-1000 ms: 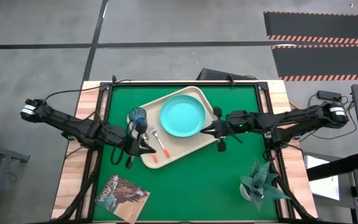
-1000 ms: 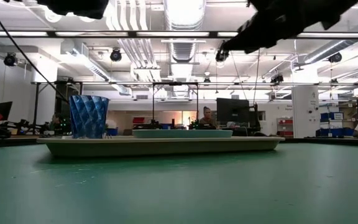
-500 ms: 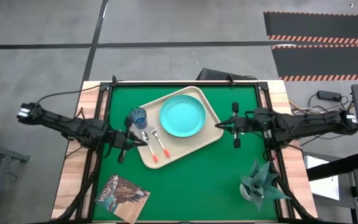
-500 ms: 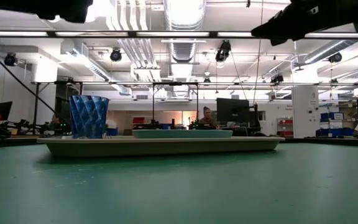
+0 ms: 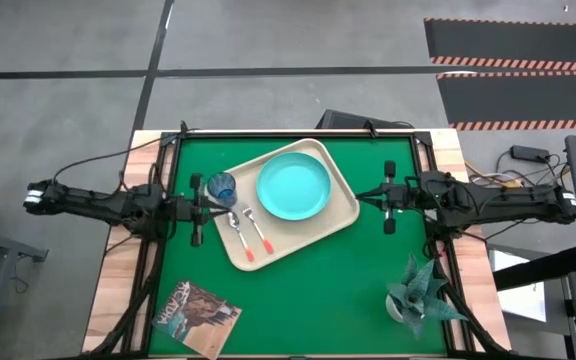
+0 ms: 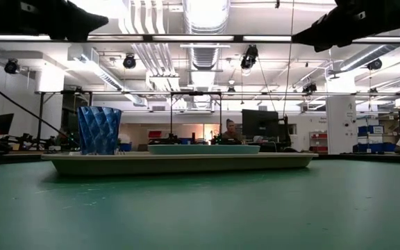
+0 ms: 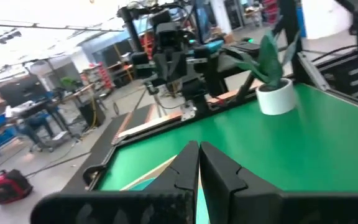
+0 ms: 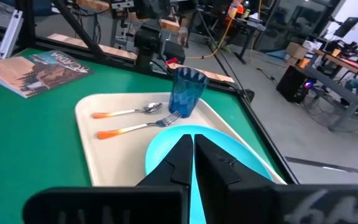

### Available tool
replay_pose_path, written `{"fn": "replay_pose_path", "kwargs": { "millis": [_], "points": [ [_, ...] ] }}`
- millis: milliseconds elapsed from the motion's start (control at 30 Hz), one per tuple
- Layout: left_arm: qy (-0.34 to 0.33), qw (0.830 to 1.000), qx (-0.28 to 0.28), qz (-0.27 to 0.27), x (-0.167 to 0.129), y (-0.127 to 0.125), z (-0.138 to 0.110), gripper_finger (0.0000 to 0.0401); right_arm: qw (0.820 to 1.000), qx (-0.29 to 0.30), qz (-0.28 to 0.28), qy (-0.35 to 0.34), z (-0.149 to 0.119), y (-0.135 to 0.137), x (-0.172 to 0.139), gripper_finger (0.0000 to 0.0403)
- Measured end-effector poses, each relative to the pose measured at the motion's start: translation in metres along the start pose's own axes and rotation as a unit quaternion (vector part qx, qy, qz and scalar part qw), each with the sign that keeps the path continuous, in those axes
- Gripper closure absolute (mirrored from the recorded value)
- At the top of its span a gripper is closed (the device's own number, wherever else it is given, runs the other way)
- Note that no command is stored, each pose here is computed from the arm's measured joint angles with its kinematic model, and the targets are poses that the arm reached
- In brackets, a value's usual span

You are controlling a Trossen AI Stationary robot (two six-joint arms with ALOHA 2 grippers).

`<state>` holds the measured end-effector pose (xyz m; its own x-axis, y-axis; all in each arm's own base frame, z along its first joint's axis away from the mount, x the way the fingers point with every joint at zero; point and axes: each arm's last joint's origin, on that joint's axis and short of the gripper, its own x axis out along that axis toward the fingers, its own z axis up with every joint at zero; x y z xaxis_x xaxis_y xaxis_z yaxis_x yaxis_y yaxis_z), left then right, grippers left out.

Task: Pick and place plate/cup/fork/spoon on tray
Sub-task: Return to Home Position

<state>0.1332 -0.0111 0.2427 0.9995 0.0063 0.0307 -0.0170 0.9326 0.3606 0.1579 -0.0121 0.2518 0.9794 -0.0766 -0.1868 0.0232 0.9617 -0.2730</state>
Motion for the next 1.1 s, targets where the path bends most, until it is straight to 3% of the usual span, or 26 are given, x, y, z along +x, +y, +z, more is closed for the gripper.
{"fn": "replay_pose_path", "kwargs": {
  "millis": [433, 1100],
  "points": [
    [0.023, 0.997, -0.024, 0.076, -0.013, 0.009, -0.026, 0.0401, 1.0, 0.001, -0.021, 0.01, -0.008, -0.005, -0.012, 0.0394],
    [0.024, 0.994, -0.038, 0.097, -0.033, 0.009, -0.033, 0.0401, 0.998, -0.001, -0.039, -0.053, -0.004, -0.004, -0.051, 0.0394]
  ]
}}
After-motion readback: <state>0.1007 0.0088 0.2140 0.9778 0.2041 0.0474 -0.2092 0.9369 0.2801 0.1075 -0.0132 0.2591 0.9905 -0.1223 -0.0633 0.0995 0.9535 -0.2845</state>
